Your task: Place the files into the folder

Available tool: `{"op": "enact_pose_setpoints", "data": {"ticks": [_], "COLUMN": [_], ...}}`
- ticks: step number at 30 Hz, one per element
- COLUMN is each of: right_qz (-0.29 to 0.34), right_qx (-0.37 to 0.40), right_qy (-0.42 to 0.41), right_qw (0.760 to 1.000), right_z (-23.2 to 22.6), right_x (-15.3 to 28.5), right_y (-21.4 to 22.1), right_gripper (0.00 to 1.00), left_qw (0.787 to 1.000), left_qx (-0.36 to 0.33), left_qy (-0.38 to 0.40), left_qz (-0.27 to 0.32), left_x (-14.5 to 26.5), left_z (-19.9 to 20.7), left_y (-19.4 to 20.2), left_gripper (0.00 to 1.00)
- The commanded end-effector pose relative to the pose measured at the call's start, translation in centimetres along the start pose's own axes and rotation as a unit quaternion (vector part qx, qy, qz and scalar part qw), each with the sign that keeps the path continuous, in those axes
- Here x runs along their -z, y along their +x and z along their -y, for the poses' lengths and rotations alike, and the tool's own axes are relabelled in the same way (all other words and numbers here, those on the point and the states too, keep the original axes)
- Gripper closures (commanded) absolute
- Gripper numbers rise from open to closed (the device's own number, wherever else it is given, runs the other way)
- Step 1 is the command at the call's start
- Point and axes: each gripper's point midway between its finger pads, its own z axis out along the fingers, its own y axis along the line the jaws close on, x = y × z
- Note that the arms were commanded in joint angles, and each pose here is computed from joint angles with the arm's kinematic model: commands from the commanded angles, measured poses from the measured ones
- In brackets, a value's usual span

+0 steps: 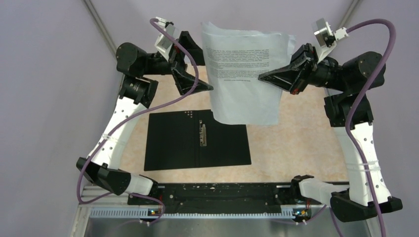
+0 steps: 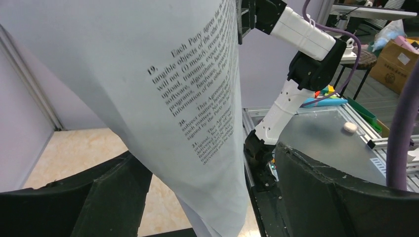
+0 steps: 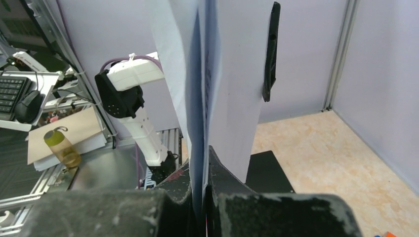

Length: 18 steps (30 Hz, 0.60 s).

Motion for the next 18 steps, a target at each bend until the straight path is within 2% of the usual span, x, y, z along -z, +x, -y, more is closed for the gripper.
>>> {"op": "enact_pose_setpoints", "data": {"ticks": [1,7,11,14,18], "right_qz": [0.001,-0.002,0.002,-0.005,-0.015], "right_qx": [0.025,0.030,0.033,0.035,0.027], "right_qy": [0.009,0.025,0.066,0.120,0.192], "right_qw": [1.000,0.999,0.997,0.992,0.981], "right_z": [0.2,0.9,2.4,4.2,6.8], "right_x": [-0.2,-0.2,0.0,0.5,1.5], "right_y": [-0.6,-0.4,-0.4,-0.1,1.2], "right_gripper": [1.00,1.00,1.00,1.00,1.00], "left_qw": [1.000,0.999,0.999,0.999,0.998], "left_qx": [-0.011,0.009,0.014,0.035,0.054], "left_qy": [0.027,0.044,0.050,0.031,-0.045], "left_qz": [0.005,0.005,0.006,0.003,0.004], "left_x": [-0.4,-0.8,-1.0,-1.0,-1.0], "left_z": [0.5,0.2,0.5,-0.2,-2.9], "left_y": [-0.8,-0.6,-0.6,0.2,1.3], "left_gripper": [0.09,0.17,0.28,0.43,0.76]}}
